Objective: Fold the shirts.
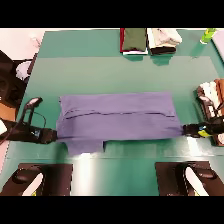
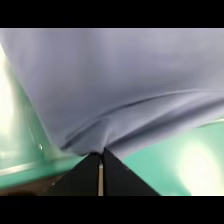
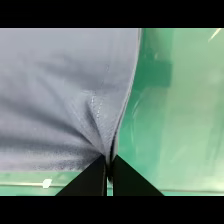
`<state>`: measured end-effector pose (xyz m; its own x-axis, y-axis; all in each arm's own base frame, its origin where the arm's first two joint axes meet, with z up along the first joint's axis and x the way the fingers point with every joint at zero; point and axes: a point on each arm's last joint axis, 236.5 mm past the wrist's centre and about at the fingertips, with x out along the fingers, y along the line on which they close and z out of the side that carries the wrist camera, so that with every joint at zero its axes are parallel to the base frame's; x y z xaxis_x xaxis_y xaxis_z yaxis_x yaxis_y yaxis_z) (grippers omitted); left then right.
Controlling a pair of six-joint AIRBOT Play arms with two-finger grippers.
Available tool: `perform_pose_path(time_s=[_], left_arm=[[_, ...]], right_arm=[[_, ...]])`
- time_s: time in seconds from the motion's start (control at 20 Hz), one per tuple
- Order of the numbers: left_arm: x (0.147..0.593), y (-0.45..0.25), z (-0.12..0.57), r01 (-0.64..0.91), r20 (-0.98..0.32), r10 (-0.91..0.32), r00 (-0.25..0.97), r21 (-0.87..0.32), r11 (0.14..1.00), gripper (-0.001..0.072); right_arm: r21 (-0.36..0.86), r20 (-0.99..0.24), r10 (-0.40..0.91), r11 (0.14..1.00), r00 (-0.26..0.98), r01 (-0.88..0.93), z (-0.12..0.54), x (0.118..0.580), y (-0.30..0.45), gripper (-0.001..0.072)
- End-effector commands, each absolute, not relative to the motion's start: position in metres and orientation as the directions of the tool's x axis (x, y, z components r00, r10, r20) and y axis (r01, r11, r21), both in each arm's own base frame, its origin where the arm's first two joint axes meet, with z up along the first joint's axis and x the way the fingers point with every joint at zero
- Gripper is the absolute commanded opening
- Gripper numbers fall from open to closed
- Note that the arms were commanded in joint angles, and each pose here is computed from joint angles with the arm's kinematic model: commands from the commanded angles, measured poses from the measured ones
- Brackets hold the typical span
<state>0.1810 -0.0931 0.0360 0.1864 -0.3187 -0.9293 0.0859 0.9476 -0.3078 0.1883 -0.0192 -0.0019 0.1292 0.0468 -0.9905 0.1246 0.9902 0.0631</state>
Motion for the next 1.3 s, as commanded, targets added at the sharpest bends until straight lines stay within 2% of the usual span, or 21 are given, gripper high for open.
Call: perform_pose_path(time_s=[0.0, 0.2, 0.45, 0.65, 0.8, 0.85, 0.9, 0.95, 1.0, 1.05, 1.15, 1.25], left_arm=[[0.233, -0.097, 0.057, 0.149, -0.904, -0.318, 0.286, -0.286, 0.947, 0.0022], [0.310, -0.093, 0.039, 0.155, -0.909, -0.267, 0.319, -0.227, 0.961, 0.0023], [0.377, -0.087, 0.008, 0.151, -0.918, -0.205, 0.340, -0.162, 0.975, 0.0024], [0.408, -0.089, -0.006, 0.141, -0.902, -0.201, 0.381, -0.158, 0.977, 0.0024], [0.416, -0.090, -0.006, 0.137, -0.892, -0.205, 0.403, -0.163, 0.977, 0.0027], [0.416, -0.090, -0.006, 0.132, -0.892, -0.207, 0.401, -0.167, 0.977, 0.0202], [0.415, -0.090, -0.006, 0.117, -0.893, -0.207, 0.401, -0.174, 0.978, 0.0423], [0.415, -0.090, -0.006, 0.105, -0.894, -0.207, 0.398, -0.180, 0.978, 0.0442], [0.414, -0.091, -0.003, 0.107, -0.895, -0.208, 0.395, -0.180, 0.978, 0.0417], [0.414, -0.091, 0.001, 0.110, -0.895, -0.212, 0.392, -0.183, 0.977, 0.0417], [0.410, -0.103, 0.009, 0.105, -0.890, -0.259, 0.376, -0.237, 0.966, 0.0417], [0.405, -0.114, 0.011, 0.097, -0.884, -0.307, 0.354, -0.292, 0.952, 0.0415]], right_arm=[[0.045, -0.983, 0.027, 0.995, 0.181, 0.091, 0.019, 0.226, -0.023, 0.0018], [0.044, -0.982, 0.039, 0.999, 0.186, 0.026, 0.018, 0.296, -0.014, 0.0018], [0.053, -0.988, 0.046, 0.998, 0.149, 0.040, 0.003, 0.366, -0.016, 0.0019], [0.057, -0.989, 0.051, 0.998, 0.142, 0.041, -0.006, 0.402, -0.018, 0.0019], [0.134, -0.980, 0.123, 0.989, 0.154, 0.061, -0.011, 0.422, -0.008, 0.0021], [0.160, -0.976, 0.147, 0.985, 0.161, 0.070, -0.012, 0.427, -0.006, 0.0021], [0.184, -0.971, 0.168, 0.980, 0.171, 0.079, -0.013, 0.431, -0.004, 0.0023], [0.202, -0.966, 0.185, 0.976, 0.178, 0.083, -0.013, 0.433, -0.004, 0.0058], [0.206, -0.963, 0.185, 0.974, 0.194, 0.094, -0.012, 0.436, -0.009, 0.0278], [0.202, -0.963, 0.178, 0.974, 0.203, 0.101, -0.012, 0.437, -0.014, 0.0435], [0.202, -0.965, 0.176, 0.972, 0.196, 0.119, -0.011, 0.433, -0.028, 0.0466], [0.202, -0.971, 0.181, 0.970, 0.156, 0.132, -0.015, 0.420, -0.038, 0.0579]])
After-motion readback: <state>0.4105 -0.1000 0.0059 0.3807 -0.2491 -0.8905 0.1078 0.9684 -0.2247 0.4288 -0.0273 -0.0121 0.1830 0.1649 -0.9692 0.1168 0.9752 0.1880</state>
